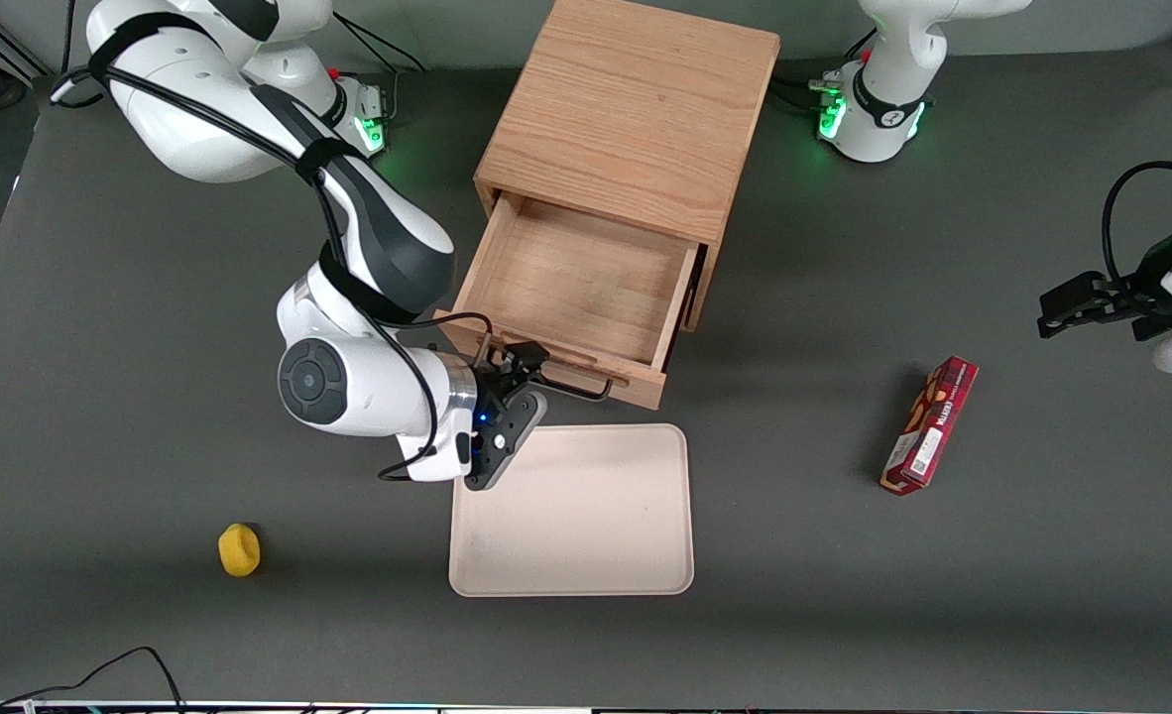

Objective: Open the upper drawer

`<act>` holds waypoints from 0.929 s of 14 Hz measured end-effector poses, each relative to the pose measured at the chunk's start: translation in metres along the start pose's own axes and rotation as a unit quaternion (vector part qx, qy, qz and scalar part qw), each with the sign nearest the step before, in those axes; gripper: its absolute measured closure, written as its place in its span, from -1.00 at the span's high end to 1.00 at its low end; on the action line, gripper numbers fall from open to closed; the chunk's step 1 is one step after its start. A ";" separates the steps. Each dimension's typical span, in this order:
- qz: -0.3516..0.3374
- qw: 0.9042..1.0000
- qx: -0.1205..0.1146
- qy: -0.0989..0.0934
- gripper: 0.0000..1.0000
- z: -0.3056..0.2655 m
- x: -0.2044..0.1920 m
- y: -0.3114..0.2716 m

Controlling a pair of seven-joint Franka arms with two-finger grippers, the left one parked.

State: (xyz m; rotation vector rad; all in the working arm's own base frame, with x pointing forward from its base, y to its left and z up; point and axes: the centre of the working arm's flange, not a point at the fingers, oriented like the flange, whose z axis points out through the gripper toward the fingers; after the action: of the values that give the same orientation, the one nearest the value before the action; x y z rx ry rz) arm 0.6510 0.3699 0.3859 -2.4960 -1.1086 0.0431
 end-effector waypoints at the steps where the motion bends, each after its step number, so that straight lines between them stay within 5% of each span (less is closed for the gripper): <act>1: -0.001 1.000 0.000 -0.001 1.00 0.001 0.000 -0.001; 13: 0.002 1.000 -0.005 -0.002 1.00 0.002 0.000 0.007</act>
State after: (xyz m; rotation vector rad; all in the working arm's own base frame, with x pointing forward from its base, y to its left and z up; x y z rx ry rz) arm 0.6555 0.3669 0.3812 -2.5074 -1.1067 0.0434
